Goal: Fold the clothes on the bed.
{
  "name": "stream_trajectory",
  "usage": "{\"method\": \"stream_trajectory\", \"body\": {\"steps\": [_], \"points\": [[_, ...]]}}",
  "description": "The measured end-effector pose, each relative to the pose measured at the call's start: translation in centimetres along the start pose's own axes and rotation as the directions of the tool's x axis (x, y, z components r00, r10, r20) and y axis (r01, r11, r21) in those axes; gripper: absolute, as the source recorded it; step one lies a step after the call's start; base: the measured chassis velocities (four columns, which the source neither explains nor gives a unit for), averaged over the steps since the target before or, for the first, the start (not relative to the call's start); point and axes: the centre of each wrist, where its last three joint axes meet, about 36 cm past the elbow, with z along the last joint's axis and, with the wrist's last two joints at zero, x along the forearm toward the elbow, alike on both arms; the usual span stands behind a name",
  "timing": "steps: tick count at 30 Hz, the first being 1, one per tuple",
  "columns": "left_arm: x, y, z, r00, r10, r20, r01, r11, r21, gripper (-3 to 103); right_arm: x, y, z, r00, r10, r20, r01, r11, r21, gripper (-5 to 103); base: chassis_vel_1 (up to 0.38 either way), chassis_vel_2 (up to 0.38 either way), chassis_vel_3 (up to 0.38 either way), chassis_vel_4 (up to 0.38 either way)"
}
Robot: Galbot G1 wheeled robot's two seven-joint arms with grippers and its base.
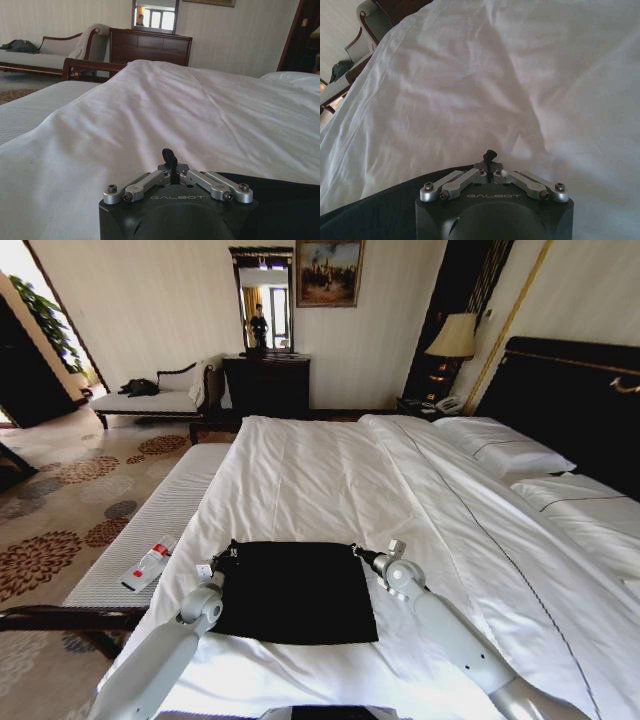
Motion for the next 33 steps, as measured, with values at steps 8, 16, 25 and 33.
{"method": "stream_trajectory", "body": {"steps": [8,16,25,33], "points": [[0.4,-0.1,-2.0,0.999,0.006,0.050,-0.007,1.000,0.025,2,2.0,2.3,-1.5,0.997,-0.023,0.075,0.024,0.999,-0.021,1,0.000,0.000,0.000,0.000],[2.0,-1.1,-7.5,0.983,0.035,0.182,-0.049,0.996,0.071,2,6.7,6.6,-4.8,0.979,-0.083,0.189,0.091,0.995,-0.036,1,0.000,0.000,0.000,0.000],[7.0,-2.7,-15.0,0.930,0.103,0.354,-0.133,0.989,0.062,2,15.7,11.0,-9.6,0.921,-0.197,0.337,0.215,0.976,-0.019,1,0.000,0.000,0.000,0.000],[9.6,-3.1,-17.1,0.897,0.136,0.420,-0.158,0.987,0.017,2,19.9,12.1,-10.4,0.893,-0.221,0.393,0.232,0.972,0.018,1,0.000,0.000,0.000,0.000]]}}
